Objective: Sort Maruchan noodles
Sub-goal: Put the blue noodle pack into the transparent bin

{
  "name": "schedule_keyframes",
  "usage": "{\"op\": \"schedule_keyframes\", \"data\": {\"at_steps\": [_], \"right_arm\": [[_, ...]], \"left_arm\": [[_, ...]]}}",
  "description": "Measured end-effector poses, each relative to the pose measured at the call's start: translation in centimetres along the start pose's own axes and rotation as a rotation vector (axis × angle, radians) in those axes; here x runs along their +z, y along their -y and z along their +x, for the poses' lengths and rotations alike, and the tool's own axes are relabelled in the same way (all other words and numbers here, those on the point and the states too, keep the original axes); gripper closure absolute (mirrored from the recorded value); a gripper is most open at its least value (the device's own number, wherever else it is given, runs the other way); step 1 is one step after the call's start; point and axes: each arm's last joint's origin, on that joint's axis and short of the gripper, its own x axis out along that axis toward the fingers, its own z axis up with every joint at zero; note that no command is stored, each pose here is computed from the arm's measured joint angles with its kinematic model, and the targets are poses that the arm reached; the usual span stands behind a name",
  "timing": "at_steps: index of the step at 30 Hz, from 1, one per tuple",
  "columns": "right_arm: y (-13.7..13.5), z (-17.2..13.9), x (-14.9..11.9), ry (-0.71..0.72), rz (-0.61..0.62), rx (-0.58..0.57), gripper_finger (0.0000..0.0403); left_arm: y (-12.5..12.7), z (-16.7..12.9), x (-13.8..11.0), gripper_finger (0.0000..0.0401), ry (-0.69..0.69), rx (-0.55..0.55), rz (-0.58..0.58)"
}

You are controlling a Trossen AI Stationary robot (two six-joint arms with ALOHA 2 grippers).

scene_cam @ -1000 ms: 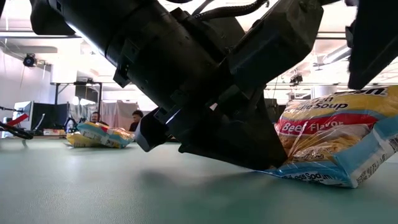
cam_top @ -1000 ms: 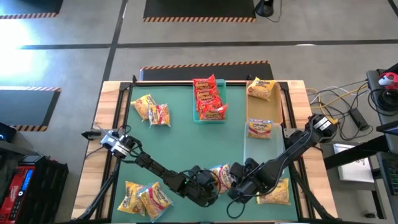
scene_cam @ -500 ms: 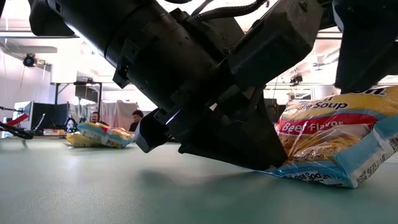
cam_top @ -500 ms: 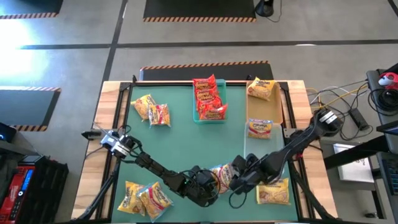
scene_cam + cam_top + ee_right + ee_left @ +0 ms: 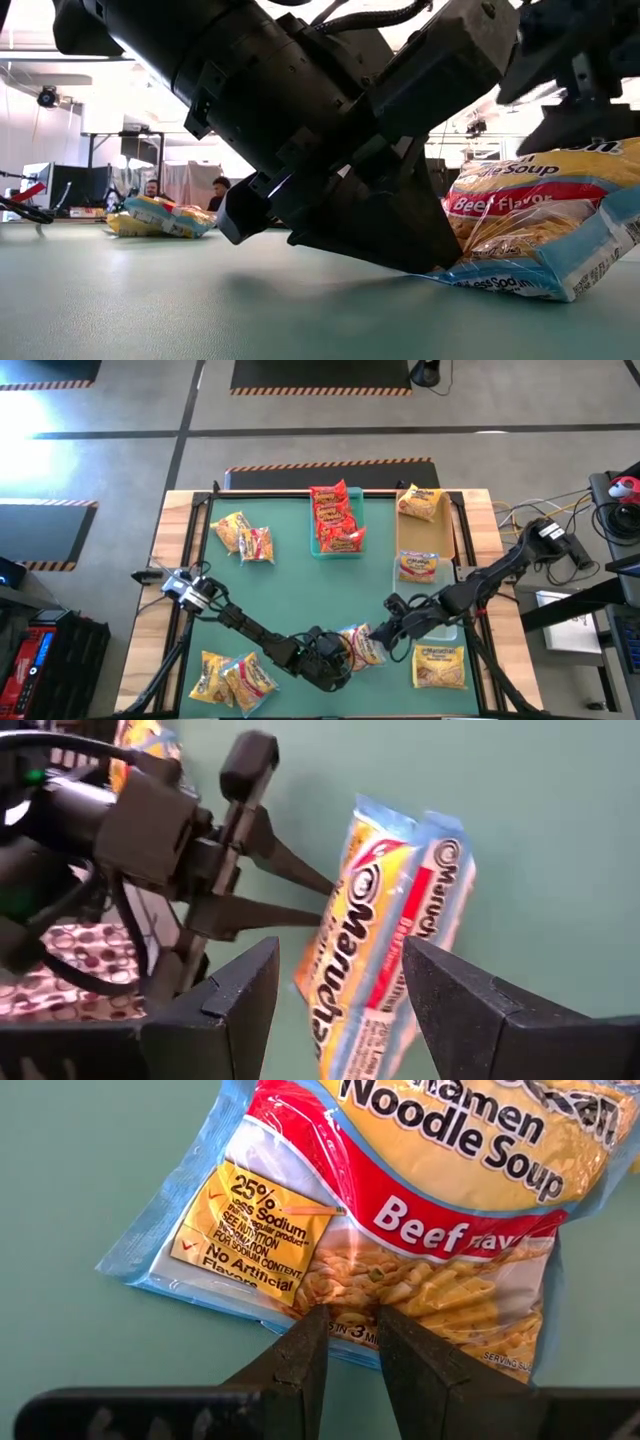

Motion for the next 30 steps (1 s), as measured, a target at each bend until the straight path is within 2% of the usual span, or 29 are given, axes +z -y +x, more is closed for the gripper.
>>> {"op": "schedule_keyframes", "data": {"at_steps": [6,13,22,30], "right_arm": [[0.5,0.2,-0.2,-0.020,-0.019,-0.045,0.0199],[1.0,1.0,-0.7,-0.129,-0.042,-0.074,0.0199],[0.7,2.2,-0.8,-0.102,-0.047,-0.143,0.0199],[-0.6,3.5,-0.5,-0.084,-0.130,-0.208,0.0199]], "left_arm": [[-0.1,0.2,0.2,0.0326,0.004,0.004,-0.005],[-0.2,0.2,0.3,0.0326,0.007,0.006,-0.008],[-0.3,0.4,0.2,0.0326,-0.003,0.004,-0.033],[-0.3,0.5,0.2,0.0326,-0.018,-0.002,-0.042]]}}
